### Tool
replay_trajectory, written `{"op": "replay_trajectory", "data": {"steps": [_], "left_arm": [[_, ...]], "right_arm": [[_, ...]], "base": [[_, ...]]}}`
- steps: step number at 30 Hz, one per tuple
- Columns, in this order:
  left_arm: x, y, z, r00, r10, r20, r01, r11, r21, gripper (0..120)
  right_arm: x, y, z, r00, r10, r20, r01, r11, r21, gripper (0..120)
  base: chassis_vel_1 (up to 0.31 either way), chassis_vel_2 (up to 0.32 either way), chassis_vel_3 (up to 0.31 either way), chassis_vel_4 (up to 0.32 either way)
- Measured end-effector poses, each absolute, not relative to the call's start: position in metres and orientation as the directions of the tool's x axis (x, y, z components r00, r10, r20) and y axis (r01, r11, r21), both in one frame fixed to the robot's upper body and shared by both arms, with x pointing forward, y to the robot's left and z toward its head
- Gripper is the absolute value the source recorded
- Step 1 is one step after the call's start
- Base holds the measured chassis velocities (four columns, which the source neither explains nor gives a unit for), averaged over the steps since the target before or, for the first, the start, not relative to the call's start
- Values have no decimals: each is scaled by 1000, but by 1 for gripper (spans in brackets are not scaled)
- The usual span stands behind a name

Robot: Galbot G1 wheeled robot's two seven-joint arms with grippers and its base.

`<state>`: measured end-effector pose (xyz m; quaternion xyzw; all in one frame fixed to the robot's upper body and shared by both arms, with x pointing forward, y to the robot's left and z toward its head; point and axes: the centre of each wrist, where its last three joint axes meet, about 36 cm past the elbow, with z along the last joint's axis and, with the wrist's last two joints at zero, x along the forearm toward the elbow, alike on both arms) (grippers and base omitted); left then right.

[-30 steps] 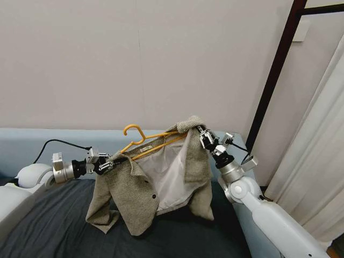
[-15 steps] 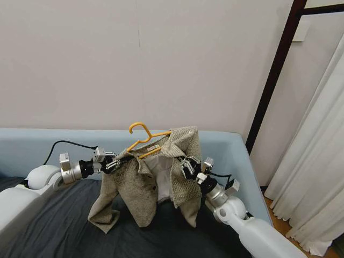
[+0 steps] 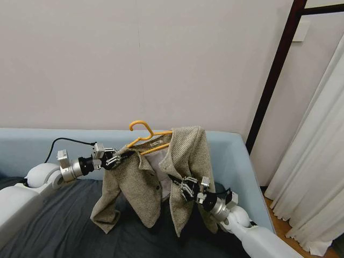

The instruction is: Pick up the clothes from the sofa and hang them on the clothes hanger.

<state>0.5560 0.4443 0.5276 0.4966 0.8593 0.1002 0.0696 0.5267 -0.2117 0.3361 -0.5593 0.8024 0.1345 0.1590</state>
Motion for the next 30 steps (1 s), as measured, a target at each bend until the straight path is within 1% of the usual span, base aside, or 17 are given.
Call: {"op": "replay_trajectory", "data": {"steps": [3,10,14,15,17,18,20,21,23,24,25,28,30], "left_arm": [[554,444,529,-495,869,-22,841,485,242,6],[547,442,524,-489,872,-22,845,480,235,6],[543,442,521,-488,873,-23,846,479,232,6],[542,443,520,-489,872,-20,846,480,231,6],[542,443,520,-489,872,-19,846,480,232,6],[541,444,519,-490,872,-17,846,480,234,6],[541,446,519,-496,868,-17,841,485,239,6],[541,446,519,-496,868,-17,841,485,239,6],[543,448,520,-507,862,-21,832,496,248,6],[544,449,521,-511,859,-24,829,500,252,6],[544,449,521,-511,859,-24,829,500,252,6],[546,453,524,-528,849,-32,815,517,262,6],[547,455,525,-532,846,-31,812,520,264,6]], "right_arm": [[526,-208,335,-332,-850,-410,-937,346,41,1],[528,-192,345,-317,-843,-435,-940,339,29,1],[525,-183,349,-321,-833,-451,-935,355,9,2],[523,-181,352,-323,-828,-459,-933,359,9,7],[522,-180,354,-323,-826,-463,-933,360,10,9],[520,-178,357,-318,-823,-471,-935,355,10,15],[515,-178,363,-279,-828,-487,-947,321,-5,23],[515,-178,363,-279,-828,-487,-947,321,-5,23],[515,-186,361,-206,-858,-470,-962,266,-63,35],[514,-192,357,-175,-875,-451,-967,240,-91,39],[514,-192,357,-175,-875,-451,-967,240,-91,39],[509,-208,348,-71,-916,-396,-979,141,-149,53],[508,-216,348,-24,-929,-369,-979,97,-179,61]], "base": [[0,0,0,0],[0,0,0,0],[0,0,0,0],[0,0,0,0],[0,0,0,0],[0,0,0,0],[0,0,0,0],[0,0,0,0],[0,0,0,0],[0,0,0,0],[0,0,0,0],[0,0,0,0],[0,0,0,0]]}}
